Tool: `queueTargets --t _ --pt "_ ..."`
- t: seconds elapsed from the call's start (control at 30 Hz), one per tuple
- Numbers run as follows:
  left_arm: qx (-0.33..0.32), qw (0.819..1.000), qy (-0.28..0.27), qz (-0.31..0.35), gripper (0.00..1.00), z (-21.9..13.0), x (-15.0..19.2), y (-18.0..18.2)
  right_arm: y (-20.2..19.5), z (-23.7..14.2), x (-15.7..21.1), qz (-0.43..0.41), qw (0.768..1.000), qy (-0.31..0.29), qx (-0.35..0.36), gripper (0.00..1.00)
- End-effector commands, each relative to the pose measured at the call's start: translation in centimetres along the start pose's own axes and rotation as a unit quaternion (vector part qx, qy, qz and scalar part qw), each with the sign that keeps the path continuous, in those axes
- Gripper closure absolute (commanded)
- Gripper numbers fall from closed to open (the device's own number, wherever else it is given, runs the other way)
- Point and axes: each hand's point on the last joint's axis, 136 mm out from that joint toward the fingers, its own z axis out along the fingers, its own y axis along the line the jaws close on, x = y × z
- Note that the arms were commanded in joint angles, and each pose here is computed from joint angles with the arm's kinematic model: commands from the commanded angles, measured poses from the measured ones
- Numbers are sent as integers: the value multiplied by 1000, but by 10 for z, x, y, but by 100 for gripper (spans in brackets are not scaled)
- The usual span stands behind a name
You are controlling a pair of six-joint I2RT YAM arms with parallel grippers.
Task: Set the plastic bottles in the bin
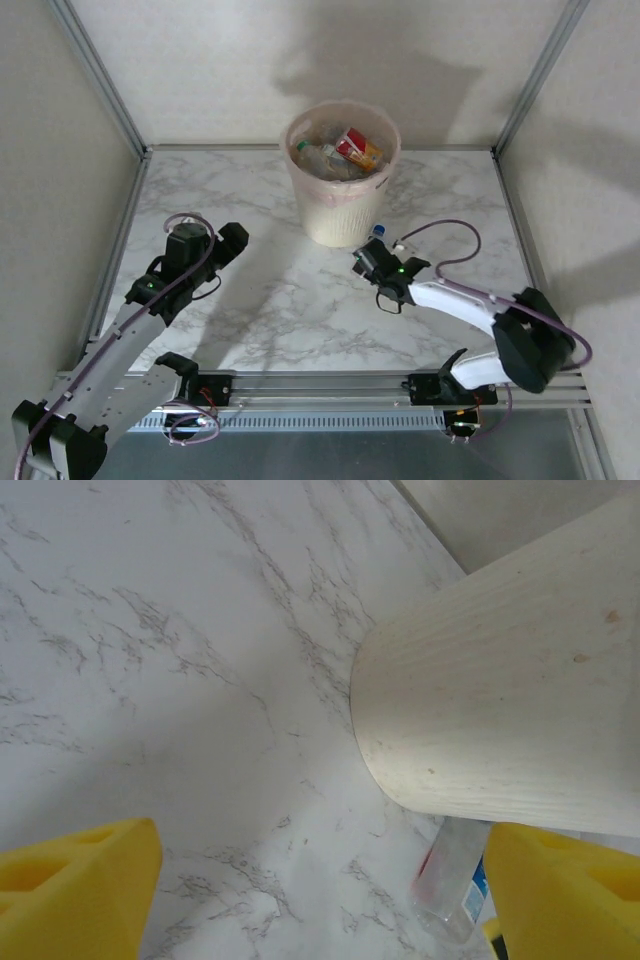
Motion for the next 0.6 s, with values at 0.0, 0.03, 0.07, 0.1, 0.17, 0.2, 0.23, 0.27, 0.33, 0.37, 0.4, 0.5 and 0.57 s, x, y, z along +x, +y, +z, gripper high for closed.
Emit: queueTargets --t 0.0,0.03,0.07,0.1,0.17,0.2,0.23,0.27,0.33,0.37,0.4,0.5,0.57 --pt "-2 1000 3 4 16 -1 1 5 17 -13 -5 -67 995 -4 -68 1" --pt "-1 1000 3 4 16 -1 1 4 29 -17 -3 -96 990 3 -100 1" --pt "-1 1000 3 4 16 -1 1 4 35 -17 -2 -119 987 13 -110 1" --pt "-2 1000 4 3 16 -1 1 5 35 -16 -3 -133 986 18 -100 1" --pt "0 1000 3 3 16 -1 0 4 32 -11 -5 -162 984 22 -75 1" --pt "0 1000 3 3 16 -1 0 4 32 -10 -5 -165 983 21 -72 1" --pt "1 1000 3 3 16 -1 0 3 33 -10 -5 -165 983 19 -77 1" --pt "0 1000 3 2 16 0 0 4 35 -10 -4 -162 983 19 -85 1" --pt "-1 1000 4 2 16 1 0 4 40 -10 -3 -153 983 20 -98 1" --pt "-1 1000 7 1 16 3 1 5 42 -9 -1 -148 983 23 -103 1" --pt "-1 1000 10 0 16 4 2 5 44 -8 -1 -143 984 24 -106 1" --pt "2 1000 12 -1 16 5 3 3 50 -4 1 -129 985 25 -109 1" --pt "2 1000 12 -2 14 6 2 2 51 -1 -1 -122 987 22 -102 1"
